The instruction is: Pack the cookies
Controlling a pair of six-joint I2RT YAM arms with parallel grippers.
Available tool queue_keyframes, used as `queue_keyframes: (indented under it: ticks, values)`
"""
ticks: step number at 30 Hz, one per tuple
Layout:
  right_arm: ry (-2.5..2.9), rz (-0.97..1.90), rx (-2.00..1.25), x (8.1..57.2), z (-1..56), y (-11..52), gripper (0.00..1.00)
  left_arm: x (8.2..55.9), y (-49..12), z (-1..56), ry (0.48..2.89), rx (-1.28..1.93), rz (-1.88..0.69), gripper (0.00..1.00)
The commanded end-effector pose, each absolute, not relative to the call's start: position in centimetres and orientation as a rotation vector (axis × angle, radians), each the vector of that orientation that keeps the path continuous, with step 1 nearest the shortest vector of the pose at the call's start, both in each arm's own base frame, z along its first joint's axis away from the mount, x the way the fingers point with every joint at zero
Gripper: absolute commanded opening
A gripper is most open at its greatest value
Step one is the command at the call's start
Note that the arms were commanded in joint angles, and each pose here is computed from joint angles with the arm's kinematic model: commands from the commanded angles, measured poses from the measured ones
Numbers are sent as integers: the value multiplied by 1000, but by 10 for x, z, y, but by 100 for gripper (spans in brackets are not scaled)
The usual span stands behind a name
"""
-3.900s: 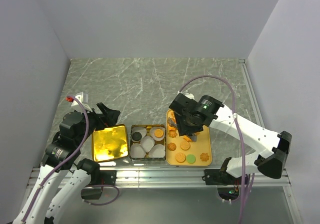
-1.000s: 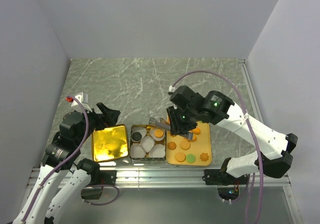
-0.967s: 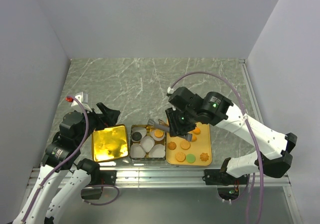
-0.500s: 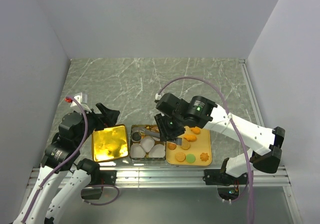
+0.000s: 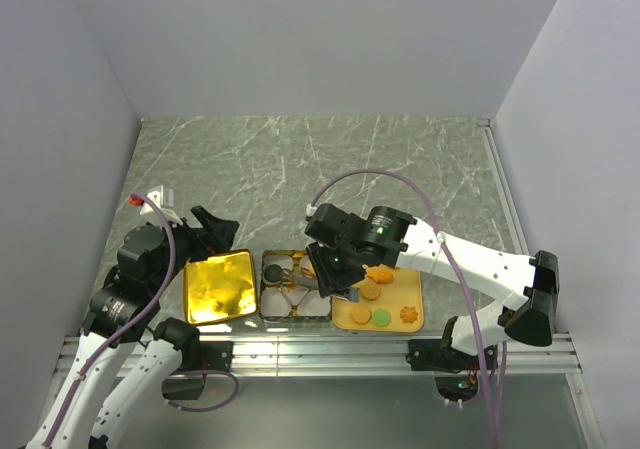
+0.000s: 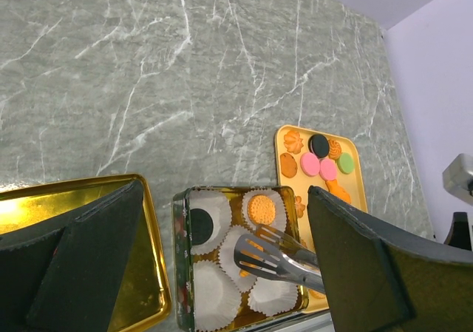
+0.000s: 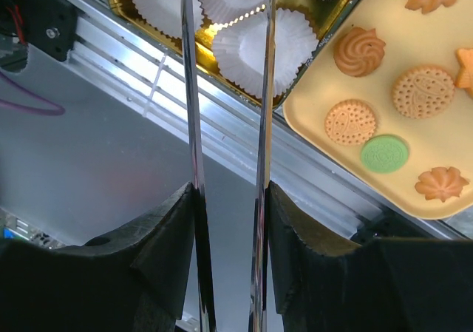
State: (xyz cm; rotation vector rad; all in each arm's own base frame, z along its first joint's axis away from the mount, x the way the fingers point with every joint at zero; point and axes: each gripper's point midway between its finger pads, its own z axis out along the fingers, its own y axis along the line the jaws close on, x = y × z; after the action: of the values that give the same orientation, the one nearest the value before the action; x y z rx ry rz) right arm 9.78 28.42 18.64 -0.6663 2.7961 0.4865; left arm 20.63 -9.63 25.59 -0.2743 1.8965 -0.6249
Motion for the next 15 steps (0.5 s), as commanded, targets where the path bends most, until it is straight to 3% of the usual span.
queue_keyframes:
  ticks: [1, 15]
  values:
    - [2750, 566, -643, 100, 191, 297, 37, 208, -96, 261, 1873, -279, -629, 99]
    - [2728, 515, -616, 108, 187, 293, 51, 210, -98, 259, 1882, -276, -631, 100]
